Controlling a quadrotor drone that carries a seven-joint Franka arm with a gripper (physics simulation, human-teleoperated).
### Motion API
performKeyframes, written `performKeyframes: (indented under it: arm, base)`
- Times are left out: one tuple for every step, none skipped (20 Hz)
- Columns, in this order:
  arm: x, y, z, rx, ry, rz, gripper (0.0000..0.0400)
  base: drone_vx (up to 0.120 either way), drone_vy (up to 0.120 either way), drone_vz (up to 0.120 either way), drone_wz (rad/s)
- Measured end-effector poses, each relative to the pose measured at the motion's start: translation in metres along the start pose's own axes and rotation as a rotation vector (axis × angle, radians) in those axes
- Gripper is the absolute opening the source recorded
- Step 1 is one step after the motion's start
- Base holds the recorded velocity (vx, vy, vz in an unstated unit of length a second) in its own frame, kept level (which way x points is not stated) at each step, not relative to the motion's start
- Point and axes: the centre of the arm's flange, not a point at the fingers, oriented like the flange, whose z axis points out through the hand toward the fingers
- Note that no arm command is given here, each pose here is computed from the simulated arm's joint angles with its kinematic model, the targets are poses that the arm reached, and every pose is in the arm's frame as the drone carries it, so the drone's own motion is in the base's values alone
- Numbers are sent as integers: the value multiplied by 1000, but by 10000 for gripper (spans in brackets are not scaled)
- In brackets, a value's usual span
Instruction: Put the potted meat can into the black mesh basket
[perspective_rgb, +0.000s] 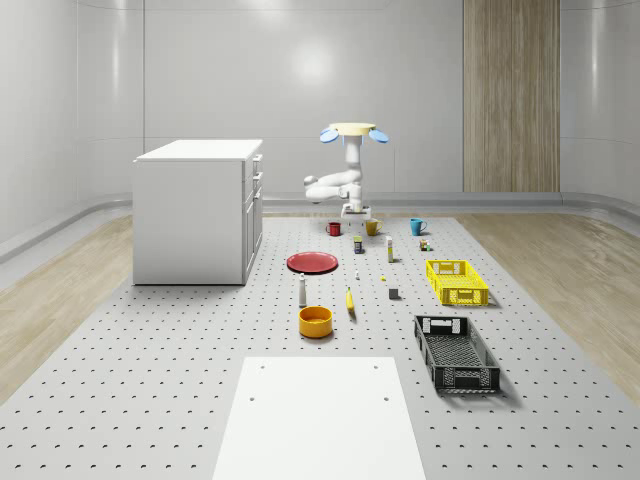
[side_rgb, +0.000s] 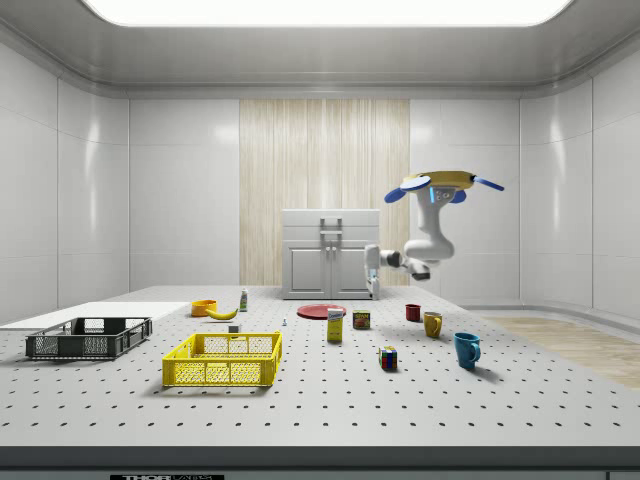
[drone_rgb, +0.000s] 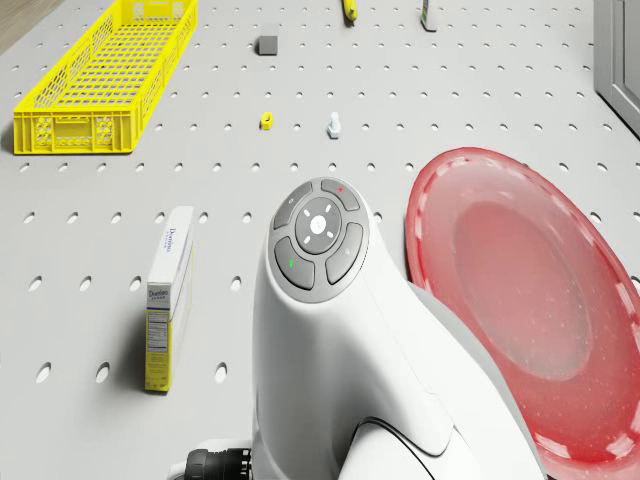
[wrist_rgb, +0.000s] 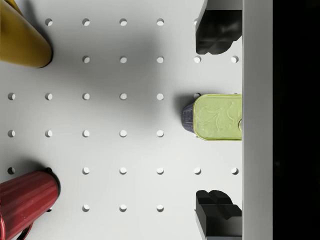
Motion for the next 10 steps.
performKeyframes:
  arm:
    - [0,0,0,0,0,0,400]
    - [0,0,0,0,0,0,400]
    - [0,0,0,0,0,0,400]
    - [0,0,0,0,0,0,400]
    - [0,0,0,0,0,0,400]
    - [0,0,0,0,0,0,400]
    - [0,0,0,0,0,0,400]
    - [0,0,0,0,0,0,400]
    - [0,0,0,0,0,0,400]
    - [0,0,2,0,0,0,400]
  base:
    - [120,0,-120,0]
    - [120,0,-120,0]
    - [120,0,-120,0]
    - [120,0,-120,0]
    - [120,0,0,0]
    - [120,0,0,0]
    - [120,0,0,0]
    - [80,0,0,0]
    - [0,0,0,0]
    - [0,0,0,0]
